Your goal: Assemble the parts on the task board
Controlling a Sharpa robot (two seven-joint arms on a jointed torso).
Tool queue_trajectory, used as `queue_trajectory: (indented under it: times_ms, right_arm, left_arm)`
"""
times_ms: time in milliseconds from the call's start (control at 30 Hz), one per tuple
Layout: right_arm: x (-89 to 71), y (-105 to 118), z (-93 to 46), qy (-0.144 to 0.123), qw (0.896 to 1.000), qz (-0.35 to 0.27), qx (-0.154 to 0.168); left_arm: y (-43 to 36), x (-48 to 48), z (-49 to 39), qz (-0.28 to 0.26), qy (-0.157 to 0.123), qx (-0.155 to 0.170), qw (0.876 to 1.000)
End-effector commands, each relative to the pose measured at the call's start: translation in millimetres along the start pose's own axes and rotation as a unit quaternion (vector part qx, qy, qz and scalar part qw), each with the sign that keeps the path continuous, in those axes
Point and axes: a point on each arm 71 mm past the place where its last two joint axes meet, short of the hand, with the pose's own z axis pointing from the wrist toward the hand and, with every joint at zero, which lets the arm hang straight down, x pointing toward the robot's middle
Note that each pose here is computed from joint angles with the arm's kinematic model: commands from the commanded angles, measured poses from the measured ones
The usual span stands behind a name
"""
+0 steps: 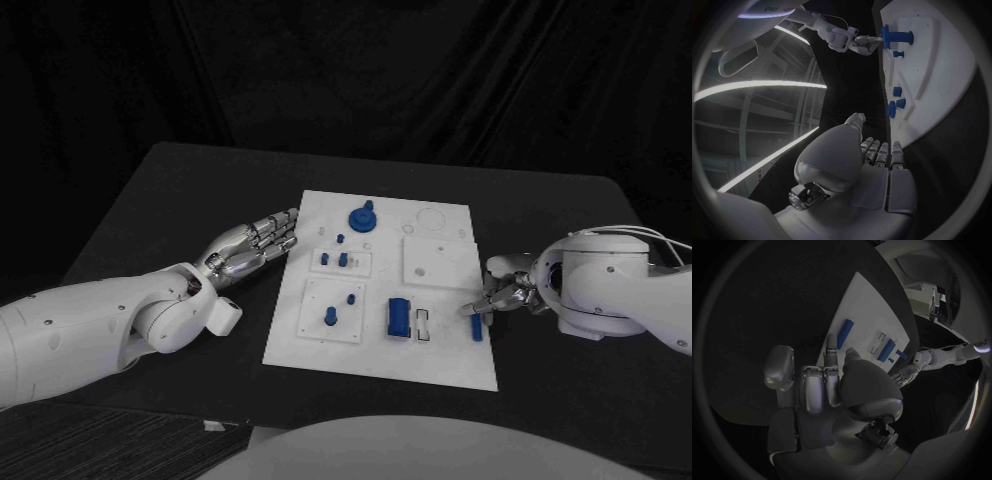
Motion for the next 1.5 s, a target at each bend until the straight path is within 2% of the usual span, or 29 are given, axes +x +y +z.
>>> queue_trajectory:
  times_ms: [33, 767, 1100, 1367, 1500]
  right_arm:
    - [2.0, -0.7, 0.6, 0.006, 1.0, 0.003, 0.008]
    - [8.6, 8.6, 3.7, 0.015, 1.0, -0.002, -0.001]
    - [13.7, 12.1, 6.7, 0.009, 1.0, 0.008, -0.004]
    - [13.5, 12.7, 6.7, -0.007, 0.998, 0.055, -0.008]
    - [14.3, 12.9, 6.4, -0.003, 0.995, 0.097, -0.011]
  left_arm:
    - [-0.6, 1.8, 0.7, -0.006, 0.005, 0.005, 1.0]
    - [0.2, 2.7, 1.3, -0.008, 0.009, 0.002, 1.0]
    - [0.4, 2.8, 1.2, -0.009, 0.01, 0.0, 1.0]
    - [0.5, 2.6, 1.1, -0.009, 0.01, 0.001, 1.0]
    - [0.5, 2.4, 0.9, -0.009, 0.01, 0.001, 1.0]
